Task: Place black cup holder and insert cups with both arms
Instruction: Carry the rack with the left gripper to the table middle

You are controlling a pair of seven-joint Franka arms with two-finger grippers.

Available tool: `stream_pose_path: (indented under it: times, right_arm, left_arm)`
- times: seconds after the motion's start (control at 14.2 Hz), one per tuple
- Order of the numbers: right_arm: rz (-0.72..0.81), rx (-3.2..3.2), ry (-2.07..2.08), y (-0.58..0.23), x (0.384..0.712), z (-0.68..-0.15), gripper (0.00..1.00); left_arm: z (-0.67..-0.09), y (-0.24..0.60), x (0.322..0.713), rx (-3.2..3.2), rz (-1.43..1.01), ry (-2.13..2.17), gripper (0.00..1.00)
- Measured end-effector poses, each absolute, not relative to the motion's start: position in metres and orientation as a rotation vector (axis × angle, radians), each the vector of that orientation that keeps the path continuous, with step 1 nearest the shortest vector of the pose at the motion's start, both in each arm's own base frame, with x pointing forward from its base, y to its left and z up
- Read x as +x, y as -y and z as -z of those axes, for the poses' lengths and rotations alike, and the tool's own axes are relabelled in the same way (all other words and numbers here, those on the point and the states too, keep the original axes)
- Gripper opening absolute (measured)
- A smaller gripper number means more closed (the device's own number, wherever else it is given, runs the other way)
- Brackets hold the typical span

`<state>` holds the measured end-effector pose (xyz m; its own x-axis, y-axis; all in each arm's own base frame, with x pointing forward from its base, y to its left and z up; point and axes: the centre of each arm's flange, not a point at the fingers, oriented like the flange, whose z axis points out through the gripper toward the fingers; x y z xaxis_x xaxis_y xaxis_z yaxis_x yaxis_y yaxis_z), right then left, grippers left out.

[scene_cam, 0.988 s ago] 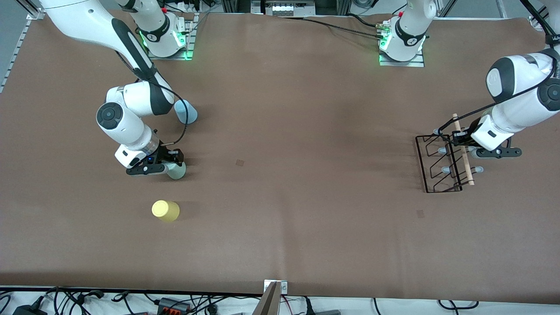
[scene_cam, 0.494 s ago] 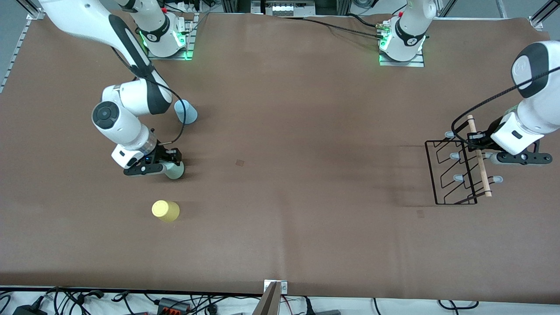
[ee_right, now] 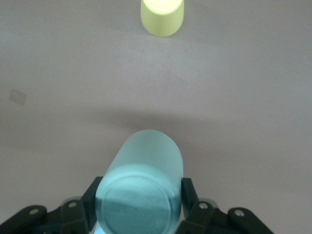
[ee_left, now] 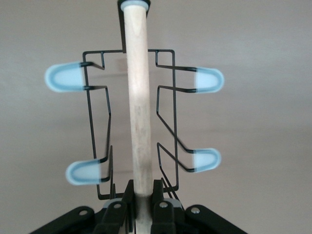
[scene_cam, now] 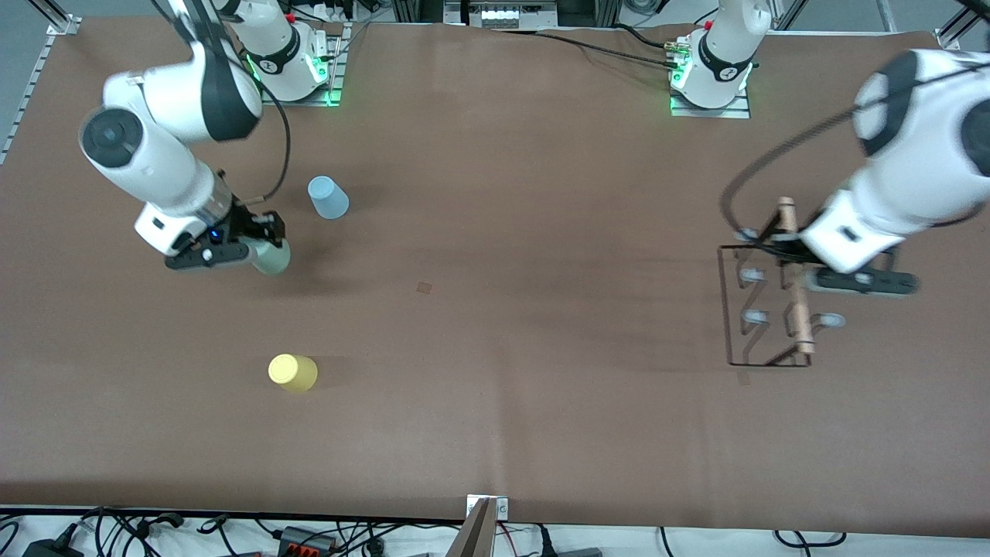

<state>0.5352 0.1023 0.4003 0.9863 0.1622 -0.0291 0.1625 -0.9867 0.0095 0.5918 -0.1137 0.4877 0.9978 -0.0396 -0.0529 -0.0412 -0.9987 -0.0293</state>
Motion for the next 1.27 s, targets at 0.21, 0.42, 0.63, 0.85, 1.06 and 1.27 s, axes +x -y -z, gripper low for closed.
stream_pose_path:
  times: [0.21,0.42,0.63,0.85,1.06,1.27]
  right_arm:
    - [0.060,3.112,-0.253,-0.101,0.528,-0.423,0.68]
    - [0.078,3.109,-0.253,-0.100,0.526,-0.424,0.68]
    - [0.083,3.109,-0.250,-0.099,0.526,-0.423,0.68]
    - [0.092,3.109,-0.249,-0.098,0.526,-0.421,0.68]
    - [0.103,3.107,-0.274,-0.097,0.526,-0.419,0.68]
    - [0.108,3.105,-0.291,-0.095,0.526,-0.419,0.68]
  left_arm:
    - [-0.486,0.212,0.564,-3.099,-0.083,0.010,0.16]
    - [-0.476,0.288,0.535,-3.085,-0.094,0.051,0.16]
    - [-0.461,0.340,0.520,-3.075,-0.109,0.043,0.16]
    - [-0.439,0.373,0.516,-3.063,-0.137,0.000,0.16]
    - [-0.415,0.397,0.513,-3.047,-0.164,0.017,0.16]
    - [-0.403,0.414,0.514,-3.080,-0.111,0.009,0.16]
